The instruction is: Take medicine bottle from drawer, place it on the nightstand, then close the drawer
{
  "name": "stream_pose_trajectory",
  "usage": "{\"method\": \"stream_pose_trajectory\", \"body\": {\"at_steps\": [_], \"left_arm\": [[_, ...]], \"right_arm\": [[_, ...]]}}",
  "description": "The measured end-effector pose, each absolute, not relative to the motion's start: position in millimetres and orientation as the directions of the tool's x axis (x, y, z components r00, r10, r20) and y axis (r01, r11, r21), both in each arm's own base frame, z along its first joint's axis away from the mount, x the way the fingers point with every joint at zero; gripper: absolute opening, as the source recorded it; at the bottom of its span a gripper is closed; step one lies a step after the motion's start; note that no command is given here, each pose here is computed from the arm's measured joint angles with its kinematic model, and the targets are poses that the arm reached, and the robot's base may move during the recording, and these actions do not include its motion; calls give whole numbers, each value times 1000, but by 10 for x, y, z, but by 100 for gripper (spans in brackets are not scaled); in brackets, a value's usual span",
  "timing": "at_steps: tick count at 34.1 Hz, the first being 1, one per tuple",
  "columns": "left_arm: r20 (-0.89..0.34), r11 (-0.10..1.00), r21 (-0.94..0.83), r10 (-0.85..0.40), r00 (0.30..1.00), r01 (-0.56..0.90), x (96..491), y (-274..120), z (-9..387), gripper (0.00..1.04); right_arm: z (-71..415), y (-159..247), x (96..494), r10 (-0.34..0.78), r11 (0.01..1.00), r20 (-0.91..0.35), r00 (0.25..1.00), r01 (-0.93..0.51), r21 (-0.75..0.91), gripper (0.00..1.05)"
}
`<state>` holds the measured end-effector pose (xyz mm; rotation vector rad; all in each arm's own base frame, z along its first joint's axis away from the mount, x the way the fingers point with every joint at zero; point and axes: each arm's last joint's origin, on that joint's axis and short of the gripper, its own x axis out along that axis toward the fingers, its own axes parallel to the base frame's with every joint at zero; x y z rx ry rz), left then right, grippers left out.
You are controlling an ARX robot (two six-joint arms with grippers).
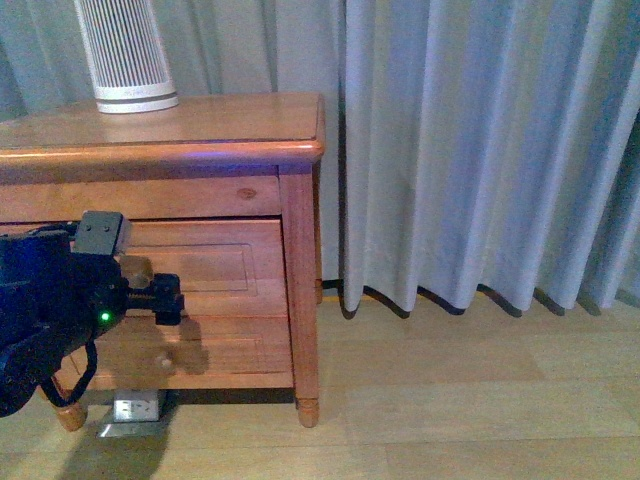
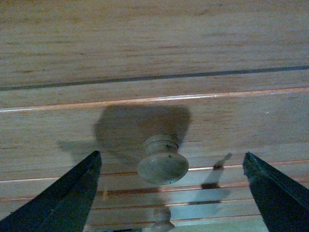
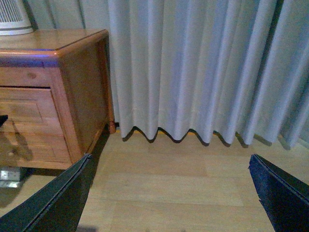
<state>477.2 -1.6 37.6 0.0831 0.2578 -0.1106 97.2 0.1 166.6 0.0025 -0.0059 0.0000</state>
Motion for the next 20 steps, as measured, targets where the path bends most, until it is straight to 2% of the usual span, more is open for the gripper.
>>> {"method": "stream_pose_trajectory", "body": {"at_steps": [5, 10, 14, 20], "left_arm": [[-255, 991, 73, -95, 962, 117, 4782, -14, 386, 58], [-253, 991, 78, -85, 964, 108, 4786, -7, 391, 32], [-250, 990, 80, -90, 964, 113, 4787, 6, 394, 26], [-249, 990, 81, -89, 964, 113, 4787, 9, 395, 25]], "right_arm": [[1666, 1, 972, 0, 1000, 6, 1000, 0, 2, 98], [1666, 1, 972, 0, 1000, 6, 1000, 0, 2, 98], [1666, 1, 972, 0, 1000, 6, 1000, 0, 2, 98], [1666, 1, 972, 0, 1000, 6, 1000, 0, 2, 98]]}}
